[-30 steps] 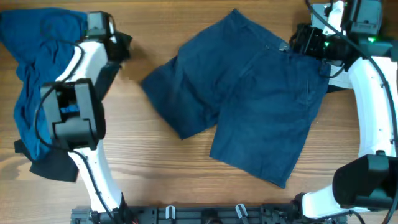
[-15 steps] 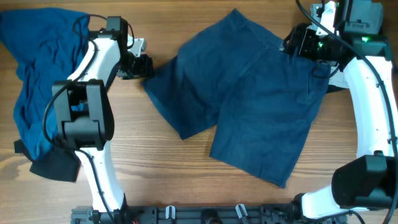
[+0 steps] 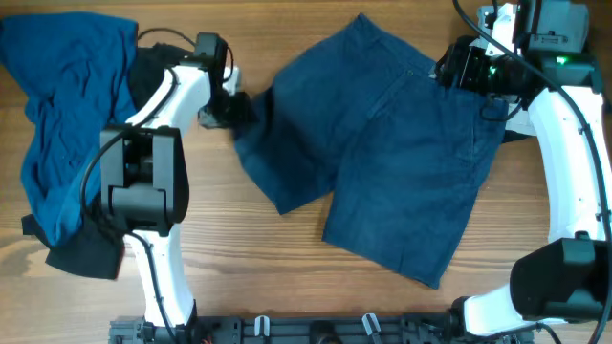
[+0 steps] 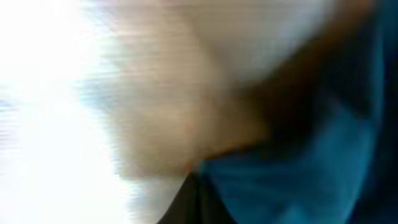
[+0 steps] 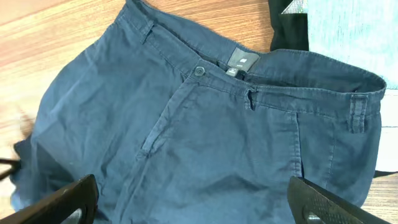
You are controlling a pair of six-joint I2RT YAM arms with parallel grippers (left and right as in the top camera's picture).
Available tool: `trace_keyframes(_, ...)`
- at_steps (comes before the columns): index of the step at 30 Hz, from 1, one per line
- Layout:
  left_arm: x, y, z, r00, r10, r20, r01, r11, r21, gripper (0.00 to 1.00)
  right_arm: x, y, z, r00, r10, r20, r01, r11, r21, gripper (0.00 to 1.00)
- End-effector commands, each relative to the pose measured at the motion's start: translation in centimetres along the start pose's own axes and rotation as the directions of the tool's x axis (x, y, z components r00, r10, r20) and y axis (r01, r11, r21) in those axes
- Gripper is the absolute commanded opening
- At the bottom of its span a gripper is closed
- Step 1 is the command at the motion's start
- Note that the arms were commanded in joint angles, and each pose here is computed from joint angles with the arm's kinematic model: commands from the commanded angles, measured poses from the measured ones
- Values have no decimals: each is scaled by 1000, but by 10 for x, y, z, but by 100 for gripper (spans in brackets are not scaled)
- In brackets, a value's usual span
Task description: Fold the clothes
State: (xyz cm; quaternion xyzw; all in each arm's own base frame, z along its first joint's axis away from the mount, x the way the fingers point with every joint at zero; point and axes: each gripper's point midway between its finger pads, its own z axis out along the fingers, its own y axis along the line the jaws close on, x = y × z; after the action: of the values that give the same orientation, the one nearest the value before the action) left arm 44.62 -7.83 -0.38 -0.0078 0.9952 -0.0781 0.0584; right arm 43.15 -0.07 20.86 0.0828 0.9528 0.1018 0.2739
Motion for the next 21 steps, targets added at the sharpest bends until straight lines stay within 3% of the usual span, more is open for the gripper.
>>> trace_keyframes(1,-12,54,25,982,-171,82,184,964,-194,4,-6,6,-7,999,-26,23,26,1000,-18,98)
trace_keyframes(9,-122,58,-51,885,-198,422,263,959,-101,4,-8,6,-7,999,-23,31,24,1000,-19,98)
trace_keyframes(12,-99,46,-45,930,-202,307,235,969,-75,4,-7,6,-7,999,-23,30,24,1000,-19,98)
trace_keyframes(13,-78,36,-38,966,-153,209,166,985,-49,11,-7,6,-7,999,-24,30,24,1000,-19,98)
trace_keyframes(14,-62,29,-35,985,-104,136,108,994,-25,24,-7,6,-7,999,-27,30,27,999,-19,98)
trace_keyframes(16,-34,19,-33,1000,8,17,-9,1000,26,62,-7,6,-7,999,-28,30,28,999,-19,98)
trace_keyframes(17,-23,16,-32,997,67,-26,-66,997,46,69,-7,6,-7,999,-27,30,28,999,-19,98)
trace_keyframes(21,-9,11,-21,988,142,-63,-139,989,51,75,-4,6,-7,1000,-25,15,25,1000,-17,98)
